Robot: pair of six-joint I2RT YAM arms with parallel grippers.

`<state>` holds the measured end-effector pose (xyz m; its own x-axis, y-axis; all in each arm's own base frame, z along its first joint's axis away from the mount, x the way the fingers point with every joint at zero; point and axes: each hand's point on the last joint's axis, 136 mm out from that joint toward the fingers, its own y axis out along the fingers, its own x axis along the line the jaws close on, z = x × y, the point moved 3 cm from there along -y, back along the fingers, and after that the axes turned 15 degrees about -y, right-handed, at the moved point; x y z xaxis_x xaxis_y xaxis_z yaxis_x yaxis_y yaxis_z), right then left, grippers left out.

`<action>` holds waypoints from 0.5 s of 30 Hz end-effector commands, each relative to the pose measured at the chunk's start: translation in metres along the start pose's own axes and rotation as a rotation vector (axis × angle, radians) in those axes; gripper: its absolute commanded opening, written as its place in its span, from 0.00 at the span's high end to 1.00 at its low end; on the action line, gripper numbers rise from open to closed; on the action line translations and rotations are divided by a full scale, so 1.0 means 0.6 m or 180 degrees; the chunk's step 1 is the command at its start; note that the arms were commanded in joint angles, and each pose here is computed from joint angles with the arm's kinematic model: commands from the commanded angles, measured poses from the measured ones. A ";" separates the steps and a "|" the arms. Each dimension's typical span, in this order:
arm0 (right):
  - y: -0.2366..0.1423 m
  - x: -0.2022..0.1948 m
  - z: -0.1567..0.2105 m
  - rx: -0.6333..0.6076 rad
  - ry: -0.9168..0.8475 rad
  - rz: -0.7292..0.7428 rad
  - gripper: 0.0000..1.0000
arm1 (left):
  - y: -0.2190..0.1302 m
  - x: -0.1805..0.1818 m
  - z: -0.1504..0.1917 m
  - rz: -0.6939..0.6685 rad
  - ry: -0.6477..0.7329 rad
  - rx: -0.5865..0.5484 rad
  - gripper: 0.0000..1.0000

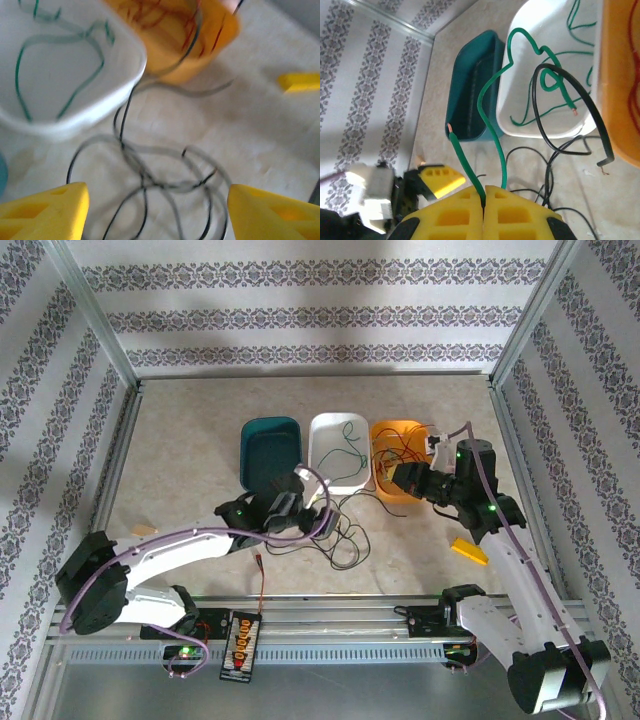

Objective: Untangle the cables

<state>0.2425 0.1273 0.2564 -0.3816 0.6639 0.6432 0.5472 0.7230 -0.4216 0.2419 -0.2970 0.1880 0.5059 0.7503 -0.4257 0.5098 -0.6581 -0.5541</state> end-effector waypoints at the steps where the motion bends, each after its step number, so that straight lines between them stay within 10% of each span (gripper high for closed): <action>1: 0.002 0.034 -0.006 -0.0004 -0.0081 -0.0398 1.00 | 0.017 -0.035 -0.043 0.0270 0.0196 -0.0089 0.27; 15: -0.004 0.069 -0.001 0.0093 -0.0114 -0.0848 1.00 | 0.095 -0.059 -0.112 0.1021 -0.0263 -0.0409 0.30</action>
<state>0.2309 0.1471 0.2785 -0.4976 0.5004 0.7085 0.4362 0.8504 -0.2943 0.2920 -0.3495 0.1873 0.5465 0.6041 -0.5800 0.4268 -0.7968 -0.4277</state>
